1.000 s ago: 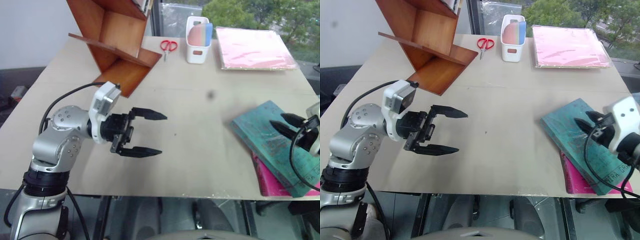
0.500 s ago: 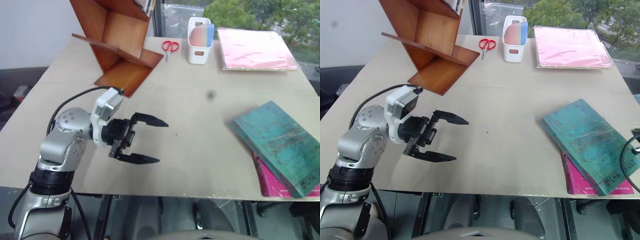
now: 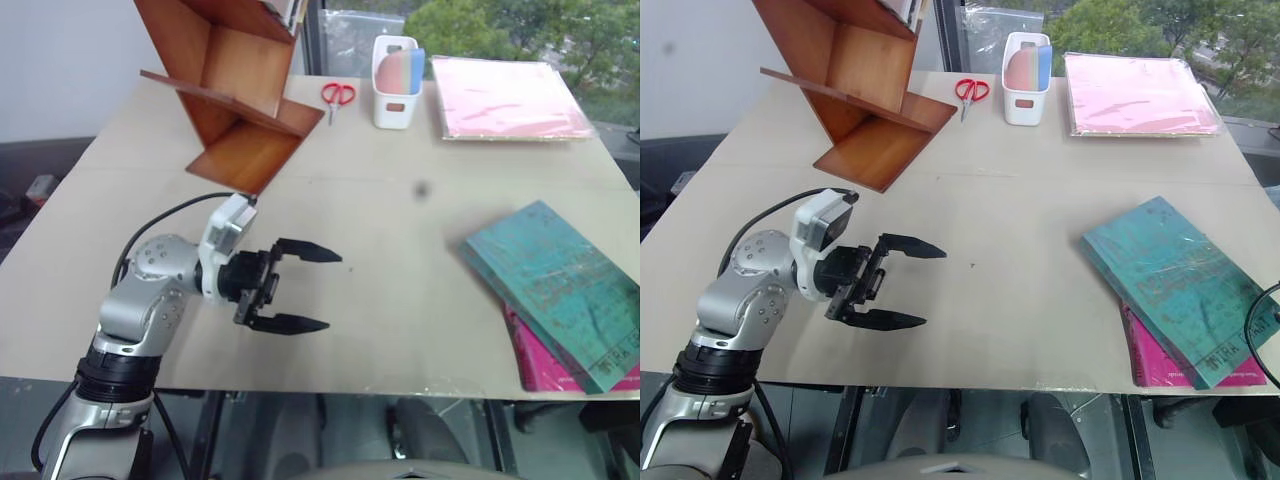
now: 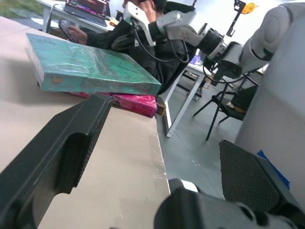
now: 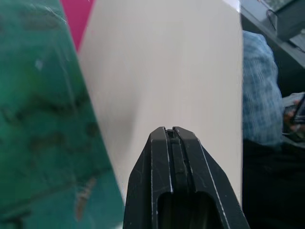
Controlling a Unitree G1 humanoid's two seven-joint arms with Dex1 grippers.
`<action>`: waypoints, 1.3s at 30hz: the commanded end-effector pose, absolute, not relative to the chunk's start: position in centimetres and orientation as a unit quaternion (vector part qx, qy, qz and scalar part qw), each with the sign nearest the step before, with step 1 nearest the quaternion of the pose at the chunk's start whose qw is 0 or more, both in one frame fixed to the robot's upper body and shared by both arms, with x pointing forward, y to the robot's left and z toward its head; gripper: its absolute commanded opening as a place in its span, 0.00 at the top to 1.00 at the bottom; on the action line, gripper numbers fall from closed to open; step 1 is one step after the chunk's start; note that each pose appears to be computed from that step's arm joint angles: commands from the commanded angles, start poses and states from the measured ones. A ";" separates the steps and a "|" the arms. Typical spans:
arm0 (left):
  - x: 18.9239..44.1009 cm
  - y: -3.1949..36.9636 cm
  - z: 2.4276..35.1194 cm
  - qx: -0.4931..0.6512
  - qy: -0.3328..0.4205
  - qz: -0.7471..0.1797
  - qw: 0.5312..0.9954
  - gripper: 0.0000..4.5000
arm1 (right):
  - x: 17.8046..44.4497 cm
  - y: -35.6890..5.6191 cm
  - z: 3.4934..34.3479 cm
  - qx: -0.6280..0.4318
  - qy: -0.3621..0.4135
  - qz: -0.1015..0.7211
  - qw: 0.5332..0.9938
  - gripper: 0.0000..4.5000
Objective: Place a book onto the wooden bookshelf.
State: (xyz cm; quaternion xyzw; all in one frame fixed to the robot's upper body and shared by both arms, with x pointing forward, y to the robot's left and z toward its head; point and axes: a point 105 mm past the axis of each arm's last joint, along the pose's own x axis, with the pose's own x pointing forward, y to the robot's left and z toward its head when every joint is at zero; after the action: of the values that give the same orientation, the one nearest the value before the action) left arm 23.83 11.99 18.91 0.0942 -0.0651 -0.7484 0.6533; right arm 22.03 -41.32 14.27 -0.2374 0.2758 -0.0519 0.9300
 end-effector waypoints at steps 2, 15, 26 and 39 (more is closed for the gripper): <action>23.5 11.4 19.5 0.106 -0.075 -0.747 0.652 0.00 | 21.3 -44.1 14.7 -0.205 0.283 -0.119 0.929 0.99; 23.5 10.3 20.7 0.105 -0.076 -0.737 0.664 0.00 | 20.2 -46.3 13.2 0.111 0.298 -0.149 0.936 0.99; 23.3 10.0 21.3 0.104 -0.071 -0.730 0.671 0.00 | 21.6 -44.9 11.2 0.288 0.368 -0.140 0.873 0.99; 23.3 9.7 21.5 0.100 -0.069 -0.726 0.677 0.00 | 23.5 -39.4 7.9 0.327 0.444 -0.050 0.833 0.99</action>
State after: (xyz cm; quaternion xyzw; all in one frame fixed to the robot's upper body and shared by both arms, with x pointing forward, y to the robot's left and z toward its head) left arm 24.04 9.96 20.36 0.0880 -0.0458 -0.7191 0.6878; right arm 23.28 -42.06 9.24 0.2955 0.4205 -0.0997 0.8520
